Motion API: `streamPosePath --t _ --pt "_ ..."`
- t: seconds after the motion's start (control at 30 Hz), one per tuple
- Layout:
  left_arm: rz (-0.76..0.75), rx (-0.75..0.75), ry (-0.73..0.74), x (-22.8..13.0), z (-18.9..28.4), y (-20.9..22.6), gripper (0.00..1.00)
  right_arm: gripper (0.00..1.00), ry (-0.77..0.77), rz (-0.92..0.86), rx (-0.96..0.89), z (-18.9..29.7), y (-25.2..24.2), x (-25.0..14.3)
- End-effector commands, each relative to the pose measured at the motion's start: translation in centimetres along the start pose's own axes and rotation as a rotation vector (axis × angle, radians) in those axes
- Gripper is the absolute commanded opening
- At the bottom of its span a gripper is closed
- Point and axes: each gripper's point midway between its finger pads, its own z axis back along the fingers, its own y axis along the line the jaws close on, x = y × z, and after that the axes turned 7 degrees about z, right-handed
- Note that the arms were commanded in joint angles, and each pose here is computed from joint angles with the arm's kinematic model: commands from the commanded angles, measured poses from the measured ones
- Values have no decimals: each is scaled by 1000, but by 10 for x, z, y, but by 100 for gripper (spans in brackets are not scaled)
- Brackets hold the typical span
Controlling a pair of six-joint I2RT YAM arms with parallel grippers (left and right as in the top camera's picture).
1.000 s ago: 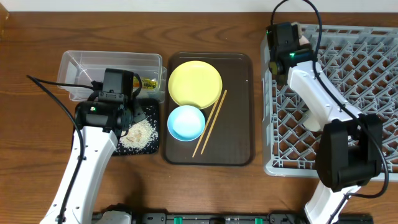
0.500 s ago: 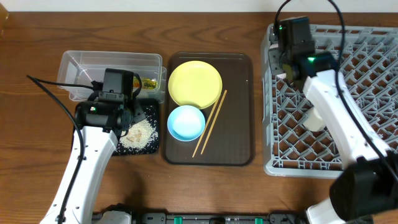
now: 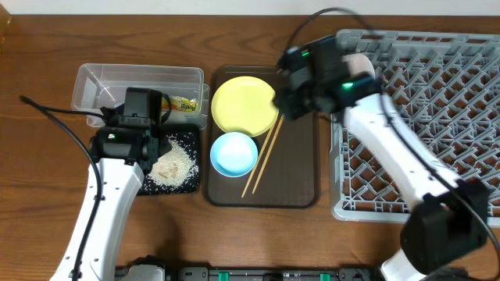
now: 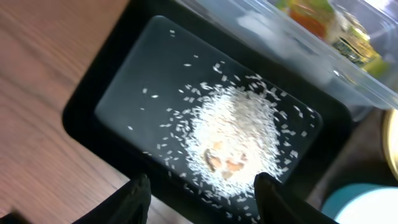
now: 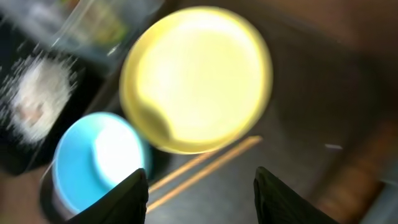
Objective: Sort waste into correct bins and load items into the dishwasher rack
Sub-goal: 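Reach right gripper to the light-blue bowl and grasp its rim, then carry the blue bowl into the rack's back corner and release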
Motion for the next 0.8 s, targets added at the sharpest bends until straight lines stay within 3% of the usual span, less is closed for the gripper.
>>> streamPosePath --t 0.0,0.3,0.4,0.57,0.67,0.77 --pt "43 41 -26 7 0 12 57 52 69 25 75 -27 30 -14" --pt "46 41 -25 8 -1 12 56 45 265 -56 69 -88 55 -61" --pt "46 41 -25 8 -1 13 57 33 313 -52 59 -101 56 -76" --pt "46 41 -25 8 -1 13 57 29 369 -91 31 -118 52 -93" --pt "46 41 -25 8 -1 13 57 7 392 -108 27 -120 51 -99" --pt "46 41 -25 7 -1 12 57 1 378 -105 26 -116 51 -95"
